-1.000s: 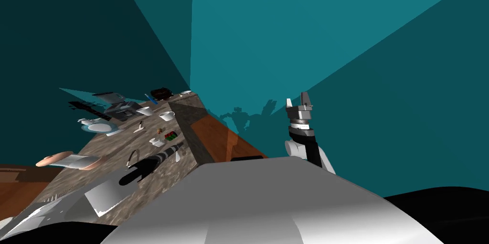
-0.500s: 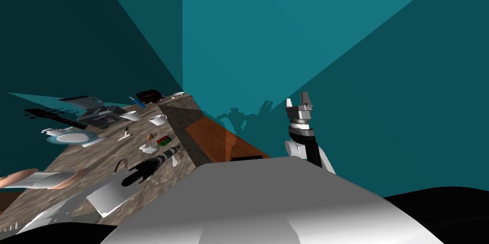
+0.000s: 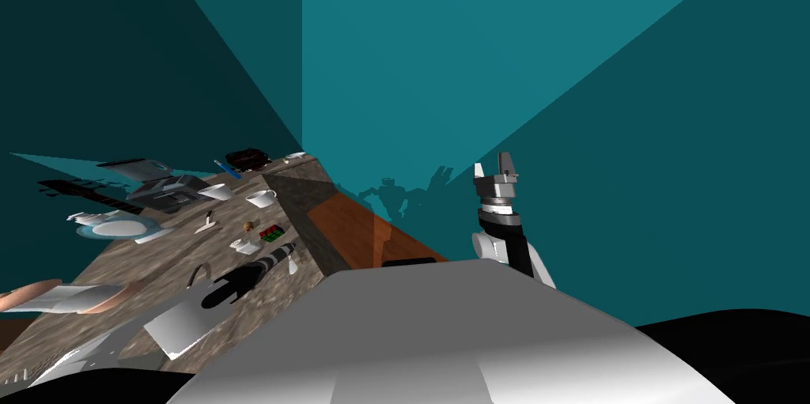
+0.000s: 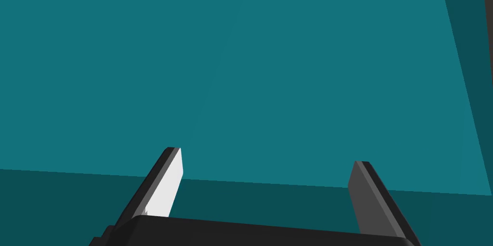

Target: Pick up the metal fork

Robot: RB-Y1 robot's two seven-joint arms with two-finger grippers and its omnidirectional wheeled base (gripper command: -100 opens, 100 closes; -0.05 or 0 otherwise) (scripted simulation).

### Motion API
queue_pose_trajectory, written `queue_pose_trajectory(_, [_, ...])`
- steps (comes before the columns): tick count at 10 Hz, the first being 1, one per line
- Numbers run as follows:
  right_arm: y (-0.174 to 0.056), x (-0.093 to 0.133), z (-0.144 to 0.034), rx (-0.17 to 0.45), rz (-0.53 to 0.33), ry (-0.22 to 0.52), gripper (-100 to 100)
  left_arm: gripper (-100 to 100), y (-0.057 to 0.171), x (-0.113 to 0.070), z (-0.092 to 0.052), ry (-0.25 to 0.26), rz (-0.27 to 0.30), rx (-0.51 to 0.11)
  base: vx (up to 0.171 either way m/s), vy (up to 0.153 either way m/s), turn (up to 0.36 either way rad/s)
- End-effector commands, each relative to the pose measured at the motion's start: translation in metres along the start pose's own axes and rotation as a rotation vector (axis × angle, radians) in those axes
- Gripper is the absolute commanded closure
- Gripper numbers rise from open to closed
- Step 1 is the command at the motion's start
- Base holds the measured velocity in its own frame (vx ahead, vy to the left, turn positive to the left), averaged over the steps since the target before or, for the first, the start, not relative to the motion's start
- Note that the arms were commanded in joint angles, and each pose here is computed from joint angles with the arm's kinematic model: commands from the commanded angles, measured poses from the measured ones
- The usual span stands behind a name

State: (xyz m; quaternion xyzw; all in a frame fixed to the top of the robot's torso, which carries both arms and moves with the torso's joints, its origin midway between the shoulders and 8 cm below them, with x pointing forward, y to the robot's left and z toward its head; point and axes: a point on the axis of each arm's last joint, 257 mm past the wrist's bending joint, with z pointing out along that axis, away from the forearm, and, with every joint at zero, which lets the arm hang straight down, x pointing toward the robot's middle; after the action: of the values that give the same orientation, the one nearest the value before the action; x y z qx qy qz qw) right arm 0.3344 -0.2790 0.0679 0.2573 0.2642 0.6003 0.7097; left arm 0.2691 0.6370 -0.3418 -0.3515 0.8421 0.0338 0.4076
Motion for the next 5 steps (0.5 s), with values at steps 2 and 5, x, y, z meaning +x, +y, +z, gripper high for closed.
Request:
queue_pose_trajectory(2, [0.000,0.000,0.000,0.000,0.000,0.000,0,100,-0.013,-0.006,-0.005,0.007,0.030,0.028,0.030,-0.022,0.253])
queue_pose_trajectory(5, [0.000,0.000,0.000,0.000,0.000,0.000,0,0,-0.015,-0.006,-0.007,0.011,0.038,0.032,0.015,-0.022,0.083])
